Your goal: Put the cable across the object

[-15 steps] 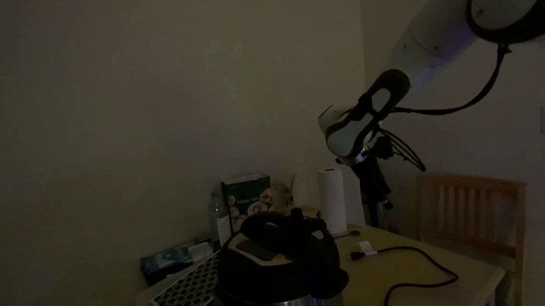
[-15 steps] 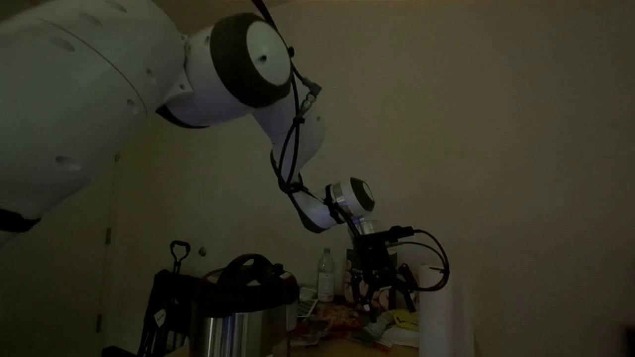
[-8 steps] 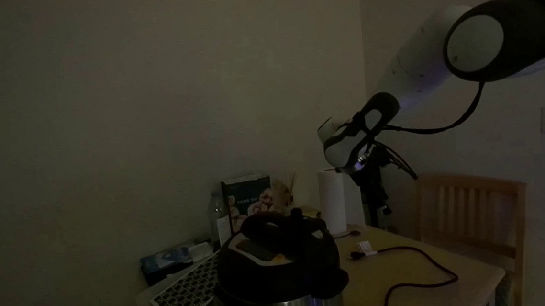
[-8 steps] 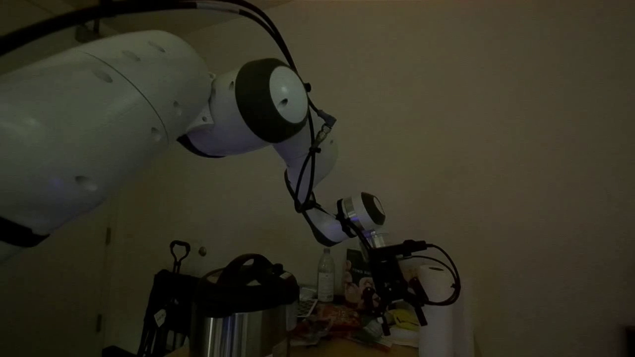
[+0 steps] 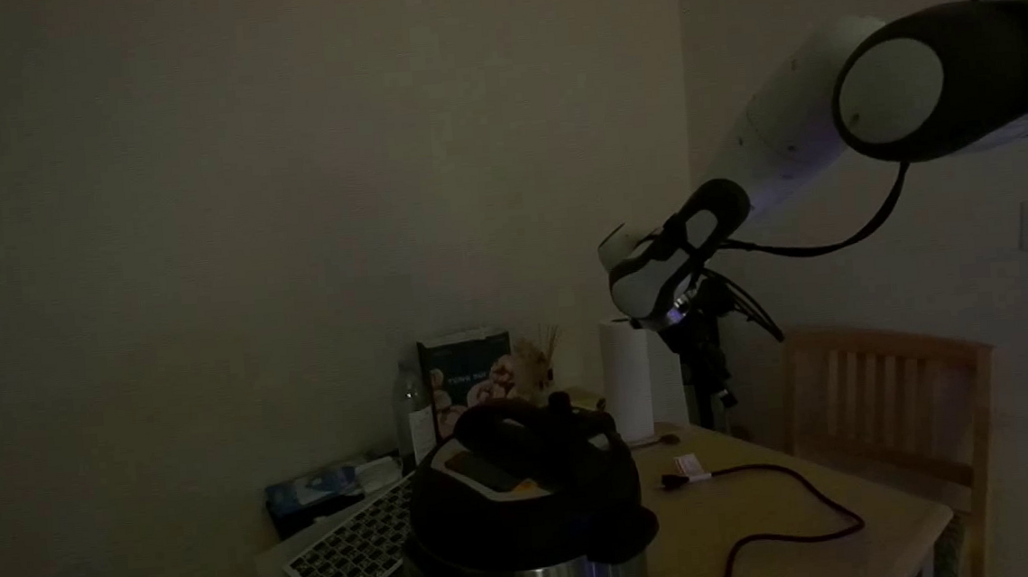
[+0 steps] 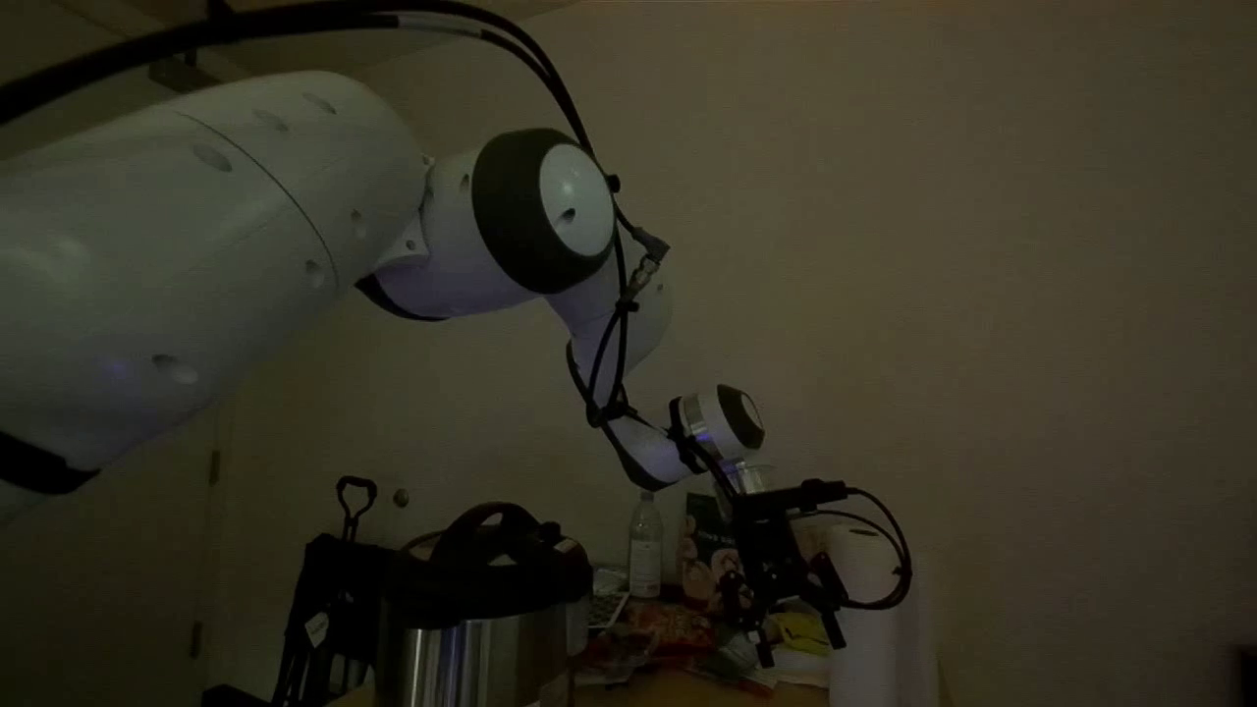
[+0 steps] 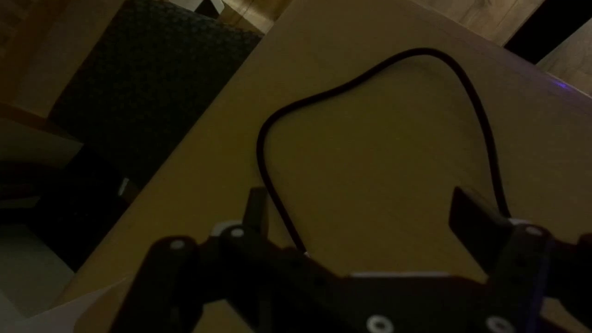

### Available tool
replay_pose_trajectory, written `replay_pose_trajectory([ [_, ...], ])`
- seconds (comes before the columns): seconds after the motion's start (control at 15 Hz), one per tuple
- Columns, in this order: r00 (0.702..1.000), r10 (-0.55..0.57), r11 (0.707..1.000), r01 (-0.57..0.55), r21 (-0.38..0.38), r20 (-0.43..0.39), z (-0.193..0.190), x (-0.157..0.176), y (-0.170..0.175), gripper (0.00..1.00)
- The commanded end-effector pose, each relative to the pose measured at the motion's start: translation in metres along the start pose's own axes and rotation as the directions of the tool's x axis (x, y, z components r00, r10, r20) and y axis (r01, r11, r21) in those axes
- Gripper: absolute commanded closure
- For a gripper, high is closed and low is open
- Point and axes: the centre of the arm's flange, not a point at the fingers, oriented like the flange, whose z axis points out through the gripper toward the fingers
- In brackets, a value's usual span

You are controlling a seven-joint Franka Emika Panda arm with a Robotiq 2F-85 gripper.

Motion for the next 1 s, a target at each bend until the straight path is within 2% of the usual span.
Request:
replay_pose_trajectory([
  [0.0,0.996,-0.087,0.996,0.087,0.012,-0.025,0.009,0.013,0.028,0.00],
  [0.27,0.989,-0.150,0.989,0.150,0.001,0.007,0.020,0.028,0.040,0.00],
  [0.47,0.990,-0.127,0.991,0.124,0.042,0.063,0.026,0.029,0.045,0.00],
  [0.53,0.992,-0.123,0.992,0.122,0.021,0.034,0.028,0.024,0.025,0.00],
  [0.8,0.992,-0.112,0.993,0.110,0.029,0.055,0.030,0.024,0.030,0.00],
  [0.93,0.981,-0.182,0.983,0.179,0.045,0.068,0.042,0.045,0.034,0.00],
])
